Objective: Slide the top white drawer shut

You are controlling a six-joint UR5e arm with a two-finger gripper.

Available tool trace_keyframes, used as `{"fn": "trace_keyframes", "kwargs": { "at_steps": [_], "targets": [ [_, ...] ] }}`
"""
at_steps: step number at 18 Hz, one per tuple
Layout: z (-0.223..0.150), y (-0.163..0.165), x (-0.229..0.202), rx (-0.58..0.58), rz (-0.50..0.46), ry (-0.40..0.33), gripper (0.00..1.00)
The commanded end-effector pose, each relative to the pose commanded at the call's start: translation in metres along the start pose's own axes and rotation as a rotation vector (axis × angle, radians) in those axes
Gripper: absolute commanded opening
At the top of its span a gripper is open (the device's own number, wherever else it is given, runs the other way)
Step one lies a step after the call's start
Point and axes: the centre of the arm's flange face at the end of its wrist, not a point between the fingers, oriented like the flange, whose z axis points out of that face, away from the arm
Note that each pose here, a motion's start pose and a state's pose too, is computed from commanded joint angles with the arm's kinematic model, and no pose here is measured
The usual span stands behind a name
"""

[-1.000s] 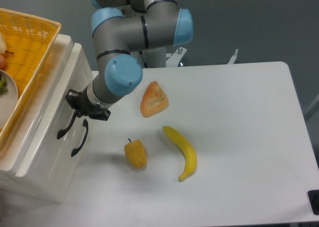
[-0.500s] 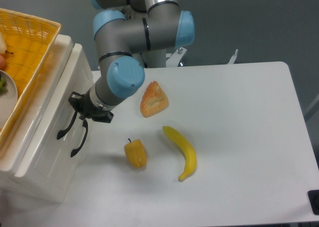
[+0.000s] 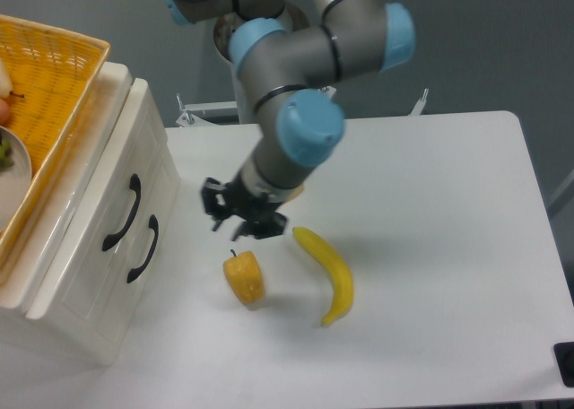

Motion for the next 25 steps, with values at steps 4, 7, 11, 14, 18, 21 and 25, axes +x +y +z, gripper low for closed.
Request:
{"fn": "trace_keyframes", "kwargs": {
  "at_steps": [4, 7, 11, 14, 18, 21, 25],
  "targets": [
    [-0.01, 0.024, -0.036, -0.114, 0.135, -0.14, 1.0],
    [-0.011, 0.044, -0.075, -0.126, 0.17, -0.176, 1.0],
    [-0.019, 0.083, -0.132, -0.174, 0.248, -0.2, 1.0],
    [-0.016, 0.103, -0.169, -0.207, 0.283, -0.205, 1.0],
    [-0.003, 0.123, -0.209, -0.297, 0.36, -0.218, 1.0],
    [-0.009, 0.14, -0.232, -0.299, 0.431, -0.211, 1.0],
    [-0.018, 0.147, -0.247, -0.245, 0.429, -0.226, 1.0]
  ]
}}
